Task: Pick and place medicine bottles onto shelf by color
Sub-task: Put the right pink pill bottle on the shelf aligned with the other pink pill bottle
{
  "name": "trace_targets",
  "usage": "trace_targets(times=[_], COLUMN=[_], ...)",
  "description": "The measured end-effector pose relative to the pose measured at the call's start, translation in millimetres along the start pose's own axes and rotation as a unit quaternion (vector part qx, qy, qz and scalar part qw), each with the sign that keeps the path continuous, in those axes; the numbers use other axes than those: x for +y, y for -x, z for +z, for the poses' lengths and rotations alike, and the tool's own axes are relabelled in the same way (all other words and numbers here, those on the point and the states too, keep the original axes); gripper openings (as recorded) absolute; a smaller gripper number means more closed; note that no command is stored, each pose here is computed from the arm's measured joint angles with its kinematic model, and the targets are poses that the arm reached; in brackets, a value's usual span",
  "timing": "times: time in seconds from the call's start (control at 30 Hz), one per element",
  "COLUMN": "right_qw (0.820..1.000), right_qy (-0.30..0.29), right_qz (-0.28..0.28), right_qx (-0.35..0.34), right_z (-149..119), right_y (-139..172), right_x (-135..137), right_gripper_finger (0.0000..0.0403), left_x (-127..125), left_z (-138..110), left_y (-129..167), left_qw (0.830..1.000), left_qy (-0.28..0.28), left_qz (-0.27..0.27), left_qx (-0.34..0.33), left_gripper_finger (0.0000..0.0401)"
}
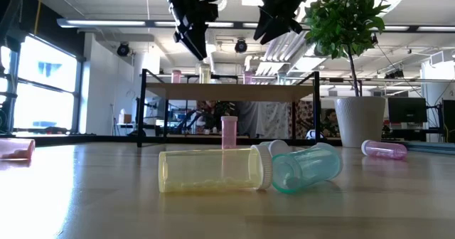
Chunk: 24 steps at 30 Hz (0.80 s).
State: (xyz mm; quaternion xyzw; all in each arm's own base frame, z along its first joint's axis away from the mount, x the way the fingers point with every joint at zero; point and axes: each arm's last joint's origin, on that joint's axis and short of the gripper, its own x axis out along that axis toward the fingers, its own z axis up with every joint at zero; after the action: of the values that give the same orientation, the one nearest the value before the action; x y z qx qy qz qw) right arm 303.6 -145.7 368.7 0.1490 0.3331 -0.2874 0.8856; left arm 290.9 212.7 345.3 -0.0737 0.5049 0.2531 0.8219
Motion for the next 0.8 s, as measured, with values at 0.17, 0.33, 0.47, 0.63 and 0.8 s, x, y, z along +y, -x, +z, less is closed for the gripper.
trace_targets(times=[0.17, 0.33, 0.47, 0.63, 0.8], right_qw=[0.999, 0.995, 0.991, 0.985, 0.98], right_qy=[0.001, 0.026, 0.052, 0.091, 0.102], right_qz=[0.033, 0.078, 0.087, 0.1, 0.108], right_qx=[0.013, 0.053, 0.085, 0.112, 0.131], right_z=[-1.6, -8.8, -17.1, -30.5, -56.8], right_y=[0.1, 1.0, 3.2, 1.7, -0.7], right_x=[1.8, 5.8, 15.4, 31.0, 36.4], right_gripper_finger=[0.014, 0.014, 0.014, 0.014, 0.014], left_x=[-2.3, -10.9, -25.1, -47.5, -66.7], left_z=[-4.6, -10.3, -13.9, -21.7, -34.7], left_y=[16.9, 34.5, 46.7, 47.7, 35.4], left_qw=[1.0, 1.0, 0.999, 0.995, 0.992], left_qy=[0.004, 0.013, 0.005, -0.007, 0.0], left_qz=[-0.005, -0.017, -0.05, -0.101, -0.12], left_qx=[-0.007, -0.008, -0.011, -0.024, -0.037], left_gripper_finger=[0.0161, 0.0161, 0.0161, 0.0161, 0.0161])
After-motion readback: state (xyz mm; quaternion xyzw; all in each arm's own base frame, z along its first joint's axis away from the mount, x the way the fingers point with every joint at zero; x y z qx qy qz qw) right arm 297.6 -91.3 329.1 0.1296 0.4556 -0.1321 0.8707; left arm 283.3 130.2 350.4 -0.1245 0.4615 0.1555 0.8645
